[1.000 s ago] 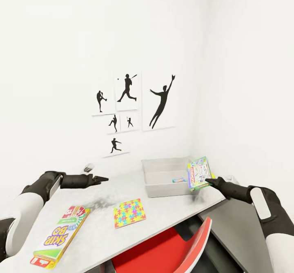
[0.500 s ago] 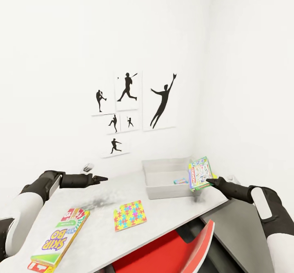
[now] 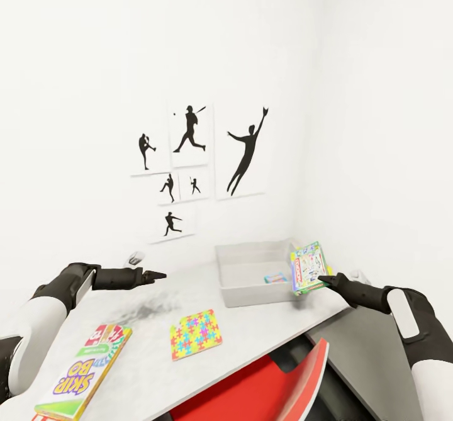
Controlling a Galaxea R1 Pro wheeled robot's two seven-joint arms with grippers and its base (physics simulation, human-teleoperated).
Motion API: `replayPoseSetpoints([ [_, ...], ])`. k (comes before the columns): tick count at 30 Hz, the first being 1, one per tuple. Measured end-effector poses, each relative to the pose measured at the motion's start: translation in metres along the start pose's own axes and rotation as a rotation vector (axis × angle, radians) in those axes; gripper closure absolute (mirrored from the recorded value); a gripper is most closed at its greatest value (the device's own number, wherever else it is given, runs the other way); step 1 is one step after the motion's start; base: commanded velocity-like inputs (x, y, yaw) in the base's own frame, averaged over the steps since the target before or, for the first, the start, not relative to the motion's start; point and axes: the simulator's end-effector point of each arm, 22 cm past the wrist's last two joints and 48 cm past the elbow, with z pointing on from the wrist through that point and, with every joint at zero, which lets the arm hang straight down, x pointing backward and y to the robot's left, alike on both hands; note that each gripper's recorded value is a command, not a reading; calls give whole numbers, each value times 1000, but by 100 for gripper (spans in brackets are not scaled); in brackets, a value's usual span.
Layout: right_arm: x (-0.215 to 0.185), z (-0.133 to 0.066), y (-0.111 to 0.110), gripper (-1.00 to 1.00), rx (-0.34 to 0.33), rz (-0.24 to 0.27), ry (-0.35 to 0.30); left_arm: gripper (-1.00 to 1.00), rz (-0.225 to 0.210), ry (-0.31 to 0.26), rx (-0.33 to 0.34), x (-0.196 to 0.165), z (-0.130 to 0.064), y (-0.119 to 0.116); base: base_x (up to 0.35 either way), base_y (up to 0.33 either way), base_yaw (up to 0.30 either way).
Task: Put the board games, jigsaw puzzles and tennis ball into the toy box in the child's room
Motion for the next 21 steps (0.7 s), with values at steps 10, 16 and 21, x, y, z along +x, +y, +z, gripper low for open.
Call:
replayPoseSetpoints([
  [10, 4, 5, -7, 100, 11, 6, 11, -100, -13, 10, 1, 5, 5, 6, 55, -45, -93],
  [16, 6, 8, -10, 100, 15, 10, 16, -100, -22, 17, 1, 8, 9, 9, 31, -28, -94],
  [21, 8, 10, -14, 100, 20, 13, 20, -100, -30, 21, 0, 10, 10, 13, 4, -4, -93],
])
